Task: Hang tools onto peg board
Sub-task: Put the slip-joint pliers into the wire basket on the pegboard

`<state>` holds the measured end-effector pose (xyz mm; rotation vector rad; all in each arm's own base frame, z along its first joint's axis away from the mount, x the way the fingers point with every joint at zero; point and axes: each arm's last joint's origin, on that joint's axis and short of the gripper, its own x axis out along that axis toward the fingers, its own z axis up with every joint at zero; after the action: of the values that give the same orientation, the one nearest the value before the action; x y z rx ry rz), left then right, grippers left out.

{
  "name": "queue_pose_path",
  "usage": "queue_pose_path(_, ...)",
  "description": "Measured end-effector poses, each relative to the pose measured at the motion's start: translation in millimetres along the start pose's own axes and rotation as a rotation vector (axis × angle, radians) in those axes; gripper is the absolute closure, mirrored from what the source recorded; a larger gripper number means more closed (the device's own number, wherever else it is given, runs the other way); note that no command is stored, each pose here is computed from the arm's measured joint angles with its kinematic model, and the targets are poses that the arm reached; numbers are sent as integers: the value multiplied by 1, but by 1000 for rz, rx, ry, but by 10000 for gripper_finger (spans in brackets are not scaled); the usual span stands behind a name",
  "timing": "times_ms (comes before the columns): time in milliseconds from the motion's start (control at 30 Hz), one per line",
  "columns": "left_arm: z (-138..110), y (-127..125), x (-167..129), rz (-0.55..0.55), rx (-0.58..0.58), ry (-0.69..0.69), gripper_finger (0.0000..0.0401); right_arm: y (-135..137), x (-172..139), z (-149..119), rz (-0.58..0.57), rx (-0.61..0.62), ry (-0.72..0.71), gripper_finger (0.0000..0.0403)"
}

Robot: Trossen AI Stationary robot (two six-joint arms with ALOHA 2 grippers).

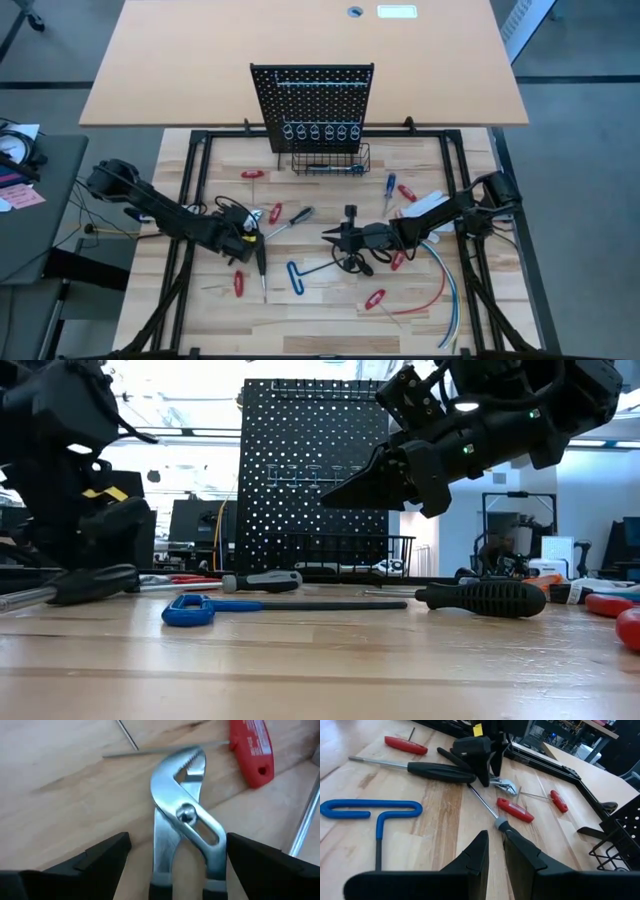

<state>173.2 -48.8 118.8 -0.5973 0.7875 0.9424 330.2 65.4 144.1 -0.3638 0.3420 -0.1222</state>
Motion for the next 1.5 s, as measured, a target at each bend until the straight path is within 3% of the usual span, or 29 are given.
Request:
queue_pose_path(233,2,5,7,4,53,-8,84,0,0,0,1,-1,2,337)
queue_pose_path(533,5,6,11,15,138,24,208,0,0,0,1,-1,3,337)
queue_pose_path(700,10,0,4,12,207,57,210,0,-2,-1,-14,-21,34,337)
queue_pose_path(800,18,-11,-5,16,297,88,219,-6,-9,7,-65,-22,44,337)
queue_pose_path(867,28,-21,-14,2,349,98,264,-11,-15,14,-89,-9,39,337)
queue_pose_path(933,40,-32,-23,-10,389,74,282,-15,-21,18,-90,2,41,337)
queue_pose_path(1133,79,-61,-49,-82,507,-22,342,-22,-34,12,-188,25,82,337)
queue_pose_path(1233,86,-64,-55,-85,601,-31,368,-22,-36,7,-205,31,95,337)
queue_pose_path(1367,82,-56,-55,-40,649,45,361,-23,-35,6,-209,40,94,337)
queue_pose_path(1500,71,-44,-46,2,572,144,307,-22,-36,6,-204,49,92,337)
